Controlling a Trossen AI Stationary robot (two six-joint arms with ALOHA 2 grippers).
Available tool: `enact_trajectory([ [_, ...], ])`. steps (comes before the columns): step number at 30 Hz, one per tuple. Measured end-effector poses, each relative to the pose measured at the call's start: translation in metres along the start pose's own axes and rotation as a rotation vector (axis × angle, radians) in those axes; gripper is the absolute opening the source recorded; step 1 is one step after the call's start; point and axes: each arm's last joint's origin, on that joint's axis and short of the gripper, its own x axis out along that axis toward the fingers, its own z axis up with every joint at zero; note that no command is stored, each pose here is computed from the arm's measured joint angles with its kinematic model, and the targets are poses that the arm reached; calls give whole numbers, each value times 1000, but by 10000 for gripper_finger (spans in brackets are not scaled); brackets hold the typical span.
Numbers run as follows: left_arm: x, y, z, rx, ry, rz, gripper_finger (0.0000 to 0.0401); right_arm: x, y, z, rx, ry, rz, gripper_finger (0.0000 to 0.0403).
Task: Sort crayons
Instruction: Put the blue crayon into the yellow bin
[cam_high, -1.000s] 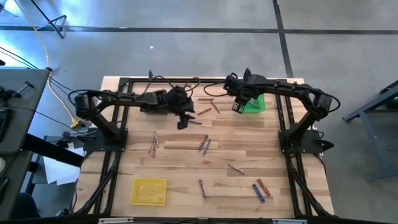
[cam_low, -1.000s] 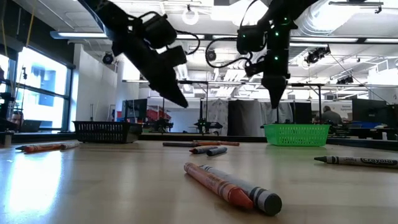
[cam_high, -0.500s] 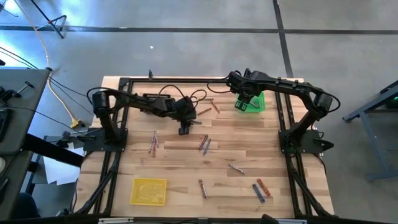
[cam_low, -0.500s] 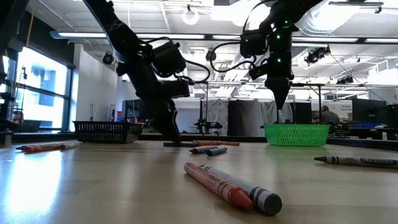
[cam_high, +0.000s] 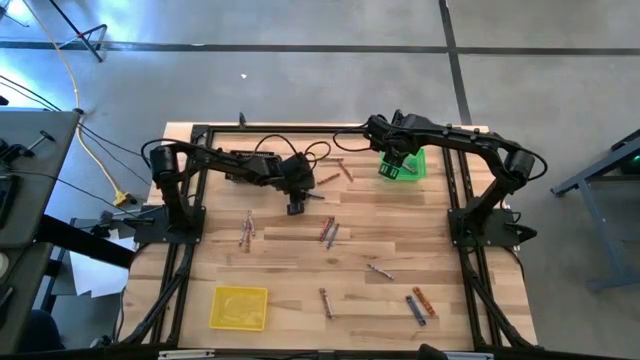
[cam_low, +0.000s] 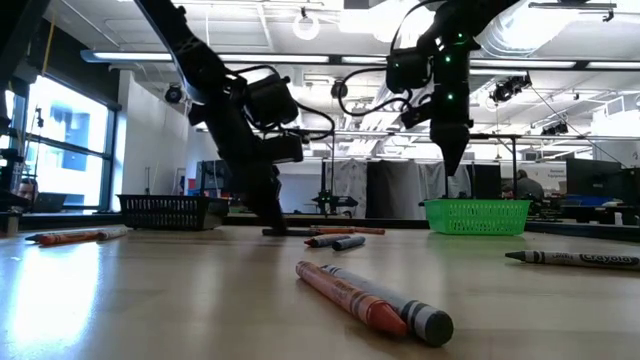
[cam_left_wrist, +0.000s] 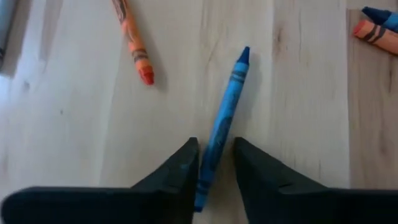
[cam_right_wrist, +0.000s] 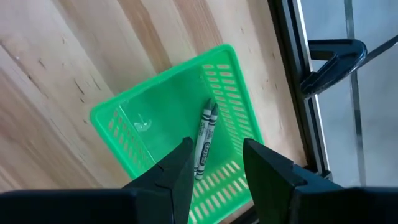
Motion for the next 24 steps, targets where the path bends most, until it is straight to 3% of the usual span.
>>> enact_trajectory([
  [7,0,-1,-4,-105,42,-4,11,0,1,-6,-20,62,9,130],
  [16,-8,-1,-3,-201,33,15,2,-2,3,-13,21,133,14,130],
  [24,-39,10,11,-114,75,229,0,-1,2,-3,116,29,3,130],
])
